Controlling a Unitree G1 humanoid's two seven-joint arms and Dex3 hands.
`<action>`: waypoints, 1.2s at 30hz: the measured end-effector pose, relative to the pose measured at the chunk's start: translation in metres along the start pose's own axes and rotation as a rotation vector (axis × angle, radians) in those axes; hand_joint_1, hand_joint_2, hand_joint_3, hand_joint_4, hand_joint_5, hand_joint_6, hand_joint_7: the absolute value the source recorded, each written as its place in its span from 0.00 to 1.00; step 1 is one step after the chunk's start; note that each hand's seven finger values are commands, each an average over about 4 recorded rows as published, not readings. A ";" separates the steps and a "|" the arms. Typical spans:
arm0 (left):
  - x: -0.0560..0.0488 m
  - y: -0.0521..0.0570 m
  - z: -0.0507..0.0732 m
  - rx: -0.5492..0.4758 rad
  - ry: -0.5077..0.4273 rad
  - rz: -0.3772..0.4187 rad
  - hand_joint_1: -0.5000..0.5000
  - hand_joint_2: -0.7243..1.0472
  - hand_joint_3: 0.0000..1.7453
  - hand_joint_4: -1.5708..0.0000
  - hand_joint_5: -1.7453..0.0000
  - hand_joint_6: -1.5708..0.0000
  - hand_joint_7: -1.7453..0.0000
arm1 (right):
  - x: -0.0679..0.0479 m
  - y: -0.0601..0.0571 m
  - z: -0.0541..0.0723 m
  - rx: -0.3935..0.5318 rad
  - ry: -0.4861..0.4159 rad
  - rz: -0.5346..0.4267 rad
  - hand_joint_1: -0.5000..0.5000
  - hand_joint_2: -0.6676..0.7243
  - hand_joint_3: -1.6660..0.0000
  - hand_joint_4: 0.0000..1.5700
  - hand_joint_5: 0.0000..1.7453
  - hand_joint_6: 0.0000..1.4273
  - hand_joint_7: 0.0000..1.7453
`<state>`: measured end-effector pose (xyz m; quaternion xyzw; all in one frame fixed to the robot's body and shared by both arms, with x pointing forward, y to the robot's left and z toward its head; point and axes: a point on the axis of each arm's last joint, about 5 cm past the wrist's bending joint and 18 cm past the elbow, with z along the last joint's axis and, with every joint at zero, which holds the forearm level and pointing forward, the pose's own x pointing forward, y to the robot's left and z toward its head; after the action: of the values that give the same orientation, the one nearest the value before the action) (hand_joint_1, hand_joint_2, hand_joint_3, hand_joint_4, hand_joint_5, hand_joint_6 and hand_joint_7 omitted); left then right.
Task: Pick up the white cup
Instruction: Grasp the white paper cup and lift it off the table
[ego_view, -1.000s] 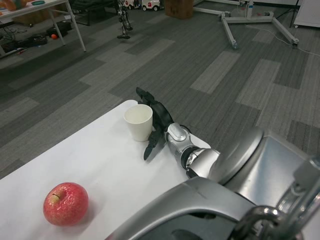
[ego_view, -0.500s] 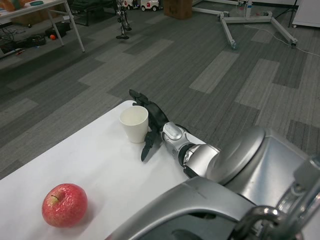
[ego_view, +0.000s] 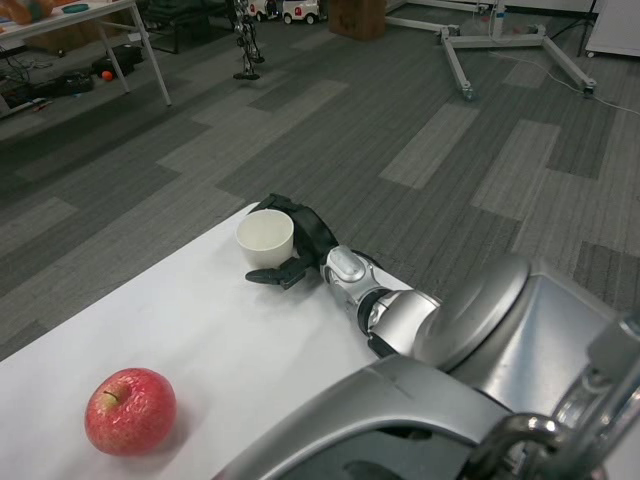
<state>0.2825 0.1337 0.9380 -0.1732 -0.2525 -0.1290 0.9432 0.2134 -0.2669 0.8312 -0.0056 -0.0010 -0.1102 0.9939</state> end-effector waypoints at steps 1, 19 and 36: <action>0.000 0.000 0.000 0.000 -0.001 0.001 0.00 1.00 0.03 1.00 0.94 1.00 0.96 | -0.001 -0.001 0.000 -0.002 0.001 0.004 0.25 0.44 0.33 0.40 0.79 0.97 0.85; -0.001 0.000 0.000 -0.002 -0.006 0.002 0.00 1.00 0.05 1.00 0.94 1.00 0.96 | -0.014 -0.006 0.012 -0.008 -0.122 0.125 0.42 0.45 0.33 0.54 0.89 0.96 0.68; -0.003 0.001 -0.004 0.002 0.019 0.009 0.00 1.00 0.05 1.00 0.94 1.00 0.96 | 0.002 0.017 0.033 -0.031 -0.209 0.228 0.42 0.43 0.33 0.53 0.94 0.96 0.64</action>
<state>0.2816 0.1337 0.9332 -0.1724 -0.2428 -0.1263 0.9463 0.2193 -0.2500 0.8637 -0.0325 -0.1019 0.0045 0.9942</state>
